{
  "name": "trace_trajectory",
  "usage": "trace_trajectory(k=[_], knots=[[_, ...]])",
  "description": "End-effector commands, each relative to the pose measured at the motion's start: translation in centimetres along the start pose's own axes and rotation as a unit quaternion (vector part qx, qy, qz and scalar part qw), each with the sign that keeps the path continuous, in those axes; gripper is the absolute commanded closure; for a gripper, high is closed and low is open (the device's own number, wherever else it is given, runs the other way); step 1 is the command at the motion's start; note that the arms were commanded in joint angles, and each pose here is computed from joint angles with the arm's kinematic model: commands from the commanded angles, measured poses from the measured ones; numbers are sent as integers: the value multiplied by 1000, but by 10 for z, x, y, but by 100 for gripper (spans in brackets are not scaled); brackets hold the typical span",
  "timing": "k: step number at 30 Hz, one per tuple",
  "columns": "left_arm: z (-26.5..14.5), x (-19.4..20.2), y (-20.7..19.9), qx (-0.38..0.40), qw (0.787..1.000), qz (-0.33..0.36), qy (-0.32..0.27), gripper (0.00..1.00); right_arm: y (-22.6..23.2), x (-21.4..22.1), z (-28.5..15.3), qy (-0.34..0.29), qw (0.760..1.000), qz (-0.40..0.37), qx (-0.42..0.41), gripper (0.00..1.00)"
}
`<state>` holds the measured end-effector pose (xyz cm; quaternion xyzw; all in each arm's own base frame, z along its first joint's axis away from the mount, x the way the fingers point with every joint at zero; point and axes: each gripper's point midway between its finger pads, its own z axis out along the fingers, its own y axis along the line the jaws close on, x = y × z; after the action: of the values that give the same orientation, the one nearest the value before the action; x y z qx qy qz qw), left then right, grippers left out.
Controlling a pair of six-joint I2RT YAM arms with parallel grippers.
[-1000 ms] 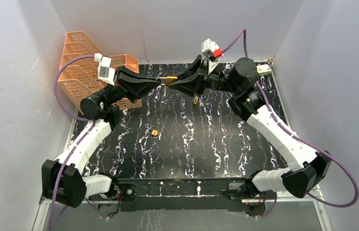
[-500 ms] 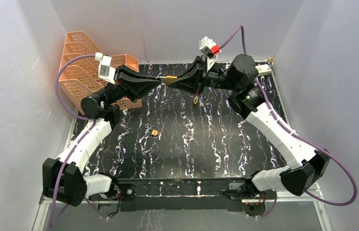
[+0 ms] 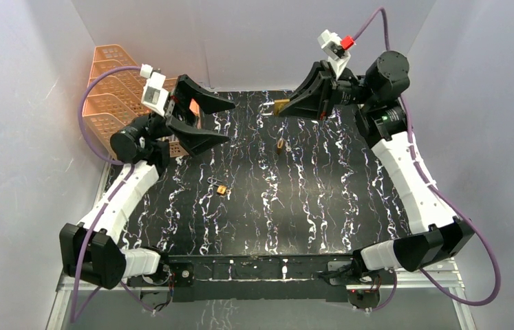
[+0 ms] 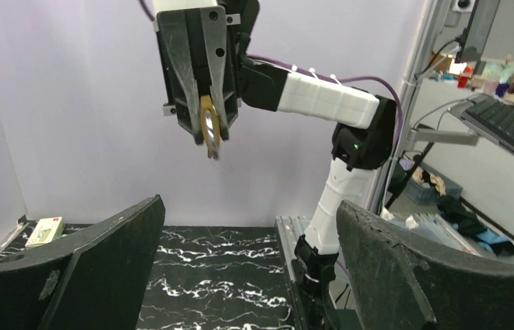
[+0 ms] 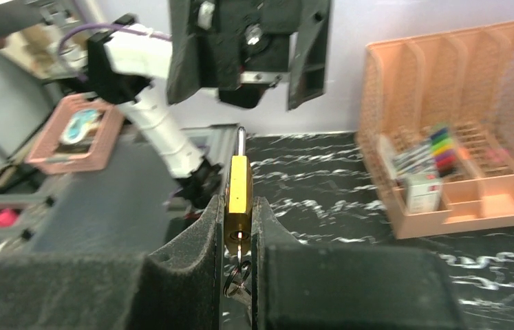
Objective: Lock with the key
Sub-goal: Lock the lock.
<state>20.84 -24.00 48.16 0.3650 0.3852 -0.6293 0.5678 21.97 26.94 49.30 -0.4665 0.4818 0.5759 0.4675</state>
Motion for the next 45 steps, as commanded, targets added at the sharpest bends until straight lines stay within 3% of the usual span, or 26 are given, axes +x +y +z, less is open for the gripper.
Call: trace_trajectory(k=[1, 3, 8, 18, 21, 26, 31, 37, 41, 45], knots=[[4, -8, -20, 57, 997, 25, 40, 10, 34, 1, -6, 43, 994, 15, -97, 100], [5, -6, -18, 64, 997, 6, 52, 18, 36, 4, -7, 47, 993, 18, -104, 100], [19, 2, -23, 107, 992, -40, 59, 27, 35, 12, -7, 49, 993, 27, -106, 100], [39, 13, -27, 146, 984, -92, 48, 32, 33, 17, -7, 48, 993, 32, -104, 100], [43, 14, -31, 158, 982, -95, 48, 43, 31, 18, -7, 47, 993, 34, -103, 100], [46, 12, -36, 165, 981, -95, 40, 47, 27, 23, -6, 44, 994, 40, -97, 100], [48, 16, -41, 173, 979, -99, 42, 65, 27, 25, -6, 44, 993, 42, -97, 100], [49, 18, -45, 179, 978, -101, 46, 66, 25, 26, -6, 44, 993, 46, -95, 100], [50, 22, -46, 182, 976, -104, 53, 56, 25, 26, -6, 43, 994, 46, -95, 100], [50, 23, -46, 184, 976, -102, 54, 69, 23, 26, -6, 43, 994, 47, -93, 100]])
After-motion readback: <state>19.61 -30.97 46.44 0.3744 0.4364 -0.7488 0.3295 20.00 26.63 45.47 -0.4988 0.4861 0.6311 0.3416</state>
